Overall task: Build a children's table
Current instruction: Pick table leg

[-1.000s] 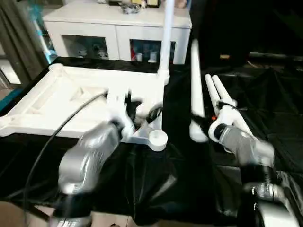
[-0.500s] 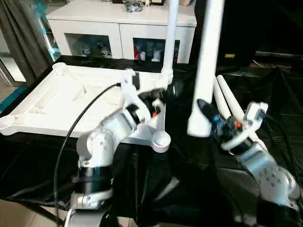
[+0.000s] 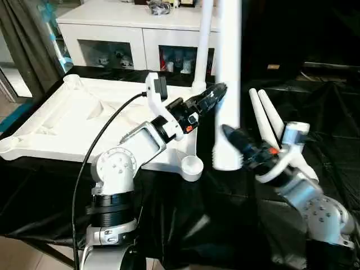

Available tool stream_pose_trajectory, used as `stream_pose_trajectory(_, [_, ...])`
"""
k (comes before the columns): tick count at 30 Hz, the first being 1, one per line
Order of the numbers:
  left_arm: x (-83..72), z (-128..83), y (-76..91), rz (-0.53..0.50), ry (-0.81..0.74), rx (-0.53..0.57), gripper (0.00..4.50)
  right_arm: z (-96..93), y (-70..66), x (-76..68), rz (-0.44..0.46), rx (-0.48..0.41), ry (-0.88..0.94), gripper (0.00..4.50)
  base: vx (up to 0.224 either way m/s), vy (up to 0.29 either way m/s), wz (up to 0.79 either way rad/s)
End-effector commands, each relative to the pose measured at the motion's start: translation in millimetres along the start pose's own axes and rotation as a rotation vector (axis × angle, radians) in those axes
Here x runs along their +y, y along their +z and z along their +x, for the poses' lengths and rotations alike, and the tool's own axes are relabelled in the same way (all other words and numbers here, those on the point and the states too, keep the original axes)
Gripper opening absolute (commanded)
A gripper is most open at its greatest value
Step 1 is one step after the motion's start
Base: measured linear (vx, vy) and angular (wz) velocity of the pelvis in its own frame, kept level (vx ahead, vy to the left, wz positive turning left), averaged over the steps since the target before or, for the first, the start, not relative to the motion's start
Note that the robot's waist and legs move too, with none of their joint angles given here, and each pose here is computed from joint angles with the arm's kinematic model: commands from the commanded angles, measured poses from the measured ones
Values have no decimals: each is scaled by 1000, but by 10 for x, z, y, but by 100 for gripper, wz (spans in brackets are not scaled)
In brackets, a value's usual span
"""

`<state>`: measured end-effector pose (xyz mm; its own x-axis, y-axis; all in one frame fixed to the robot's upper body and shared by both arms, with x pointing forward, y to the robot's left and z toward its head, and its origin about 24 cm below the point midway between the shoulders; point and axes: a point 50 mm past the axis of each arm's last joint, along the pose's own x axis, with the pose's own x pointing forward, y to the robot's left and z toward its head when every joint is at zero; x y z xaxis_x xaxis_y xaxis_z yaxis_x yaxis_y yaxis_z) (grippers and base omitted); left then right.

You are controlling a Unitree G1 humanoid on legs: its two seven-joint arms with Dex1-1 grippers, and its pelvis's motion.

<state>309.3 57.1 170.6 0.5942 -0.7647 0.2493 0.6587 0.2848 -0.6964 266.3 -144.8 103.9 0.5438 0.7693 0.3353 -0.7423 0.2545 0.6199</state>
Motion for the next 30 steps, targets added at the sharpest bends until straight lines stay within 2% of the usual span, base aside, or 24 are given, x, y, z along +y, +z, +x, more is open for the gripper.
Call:
stream_pose_trajectory(1, [-96,41,4,-10,-50,-5,450,25,18,3,-21,11,7,191,0,0,0])
stream_pose_trajectory(4, [-113,38,9,-16,-64,-4,450,41,2,-11,-27,22,-9,191,0,0,0])
stream_pose_trajectory(8, [-88,39,0,-1,-38,10,450,81,-57,19,-63,85,8,191,0,0,0])
stream_pose_trajectory(10, [-42,45,6,17,6,9,450,128,-83,10,-108,121,-18,191,0,0,0])
stream_pose_trajectory(12, [56,51,16,63,111,9,413,188,-123,-52,-201,182,-92,191,0,0,0])
stream_pose_trajectory(14, [130,51,43,67,193,-8,413,235,-156,-107,-296,230,-150,191,0,0,0])
stream_pose_trajectory(16, [184,48,79,75,265,-31,393,290,-189,-148,-356,256,-199,191,0,0,0])
stream_pose_trajectory(18, [218,49,109,80,325,-55,369,340,-222,-177,-388,269,-242,191,0,0,0])
stream_pose_trajectory(20, [219,53,119,72,351,-71,369,392,-269,-203,-420,287,-283,191,0,0,0])
stream_pose_trajectory(23, [241,56,95,107,412,-67,326,476,-336,-217,-466,291,-323,191,0,0,0])
stream_pose_trajectory(24, [284,52,73,113,467,-76,327,543,-376,-208,-503,296,-331,191,0,0,0])
stream_pose_trajectory(27, [314,47,63,106,500,-86,293,587,-399,-194,-513,295,-327,191,0,0,0])
stream_pose_trajectory(30, [367,29,81,72,548,-127,281,678,-409,-157,-546,282,-314,191,0,0,0])
